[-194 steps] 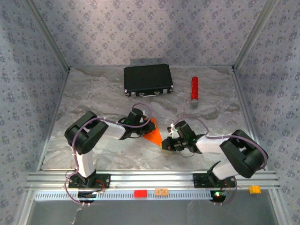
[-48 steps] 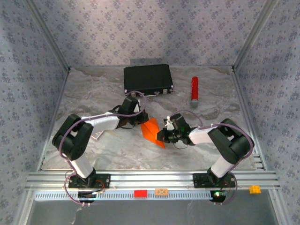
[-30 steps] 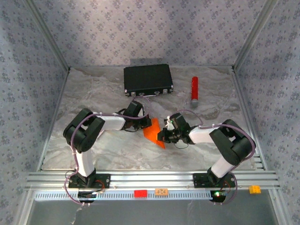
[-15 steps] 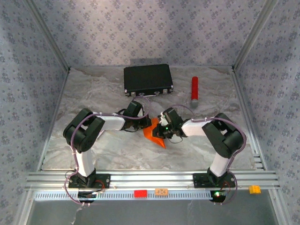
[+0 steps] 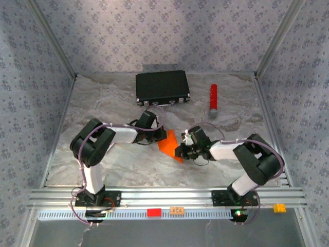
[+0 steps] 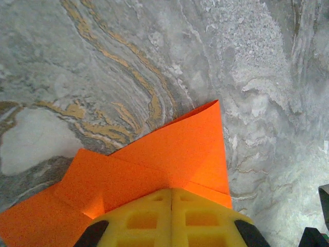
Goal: Fold a paper plane with a square sheet of paper (pick it up from the middle)
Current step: Fourth fold the wing at the center of the table.
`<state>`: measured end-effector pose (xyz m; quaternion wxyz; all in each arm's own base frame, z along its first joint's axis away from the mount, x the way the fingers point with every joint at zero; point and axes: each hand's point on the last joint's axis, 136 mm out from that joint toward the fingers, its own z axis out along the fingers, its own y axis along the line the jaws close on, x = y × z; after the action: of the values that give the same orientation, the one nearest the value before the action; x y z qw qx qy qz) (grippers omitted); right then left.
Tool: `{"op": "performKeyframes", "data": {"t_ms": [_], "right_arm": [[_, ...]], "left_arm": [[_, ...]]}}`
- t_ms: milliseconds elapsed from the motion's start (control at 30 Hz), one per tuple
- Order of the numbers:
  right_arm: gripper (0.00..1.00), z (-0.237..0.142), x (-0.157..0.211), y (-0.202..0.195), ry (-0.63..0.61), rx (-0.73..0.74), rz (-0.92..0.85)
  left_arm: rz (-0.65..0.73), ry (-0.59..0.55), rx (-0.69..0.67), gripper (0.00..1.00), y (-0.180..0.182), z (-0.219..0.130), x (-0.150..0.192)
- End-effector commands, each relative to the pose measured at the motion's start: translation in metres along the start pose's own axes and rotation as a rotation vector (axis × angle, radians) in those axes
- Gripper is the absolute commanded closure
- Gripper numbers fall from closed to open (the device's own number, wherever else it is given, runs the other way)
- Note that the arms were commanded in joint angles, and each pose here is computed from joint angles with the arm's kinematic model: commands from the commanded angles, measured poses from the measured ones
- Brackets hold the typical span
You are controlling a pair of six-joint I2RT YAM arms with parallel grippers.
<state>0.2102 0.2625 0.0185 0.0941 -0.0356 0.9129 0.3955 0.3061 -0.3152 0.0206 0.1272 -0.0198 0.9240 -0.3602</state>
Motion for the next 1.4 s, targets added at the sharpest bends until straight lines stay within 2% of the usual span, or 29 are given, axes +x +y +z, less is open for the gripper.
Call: {"op": "performKeyframes", "data": {"t_ms": [0, 533, 700, 1000, 1367], "right_arm": [[0.95, -0.006, 0.047, -0.036, 0.114, 0.087, 0.103], [0.95, -0.031, 0.082, -0.066, 0.076, 0.153, 0.157], [0.94, -0.040, 0.079, -0.057, 0.038, 0.126, 0.137], [0.91, -0.066, 0.023, 0.008, -0.082, 0.048, -0.010], [0.92, -0.022, -0.027, 0.038, -0.052, -0.022, -0.012]], "left_arm": [[-0.054, 0.044, -0.167, 0.99, 0.055, 0.007, 0.020], [-0.059, 0.038, -0.164, 0.99, 0.057, 0.007, 0.020], [-0.063, 0.039, -0.157, 0.99, 0.057, 0.007, 0.020], [-0.061, 0.031, -0.146, 0.99, 0.055, 0.006, 0.020], [-0.063, 0.036, -0.140, 0.99, 0.054, 0.007, 0.019]]}}
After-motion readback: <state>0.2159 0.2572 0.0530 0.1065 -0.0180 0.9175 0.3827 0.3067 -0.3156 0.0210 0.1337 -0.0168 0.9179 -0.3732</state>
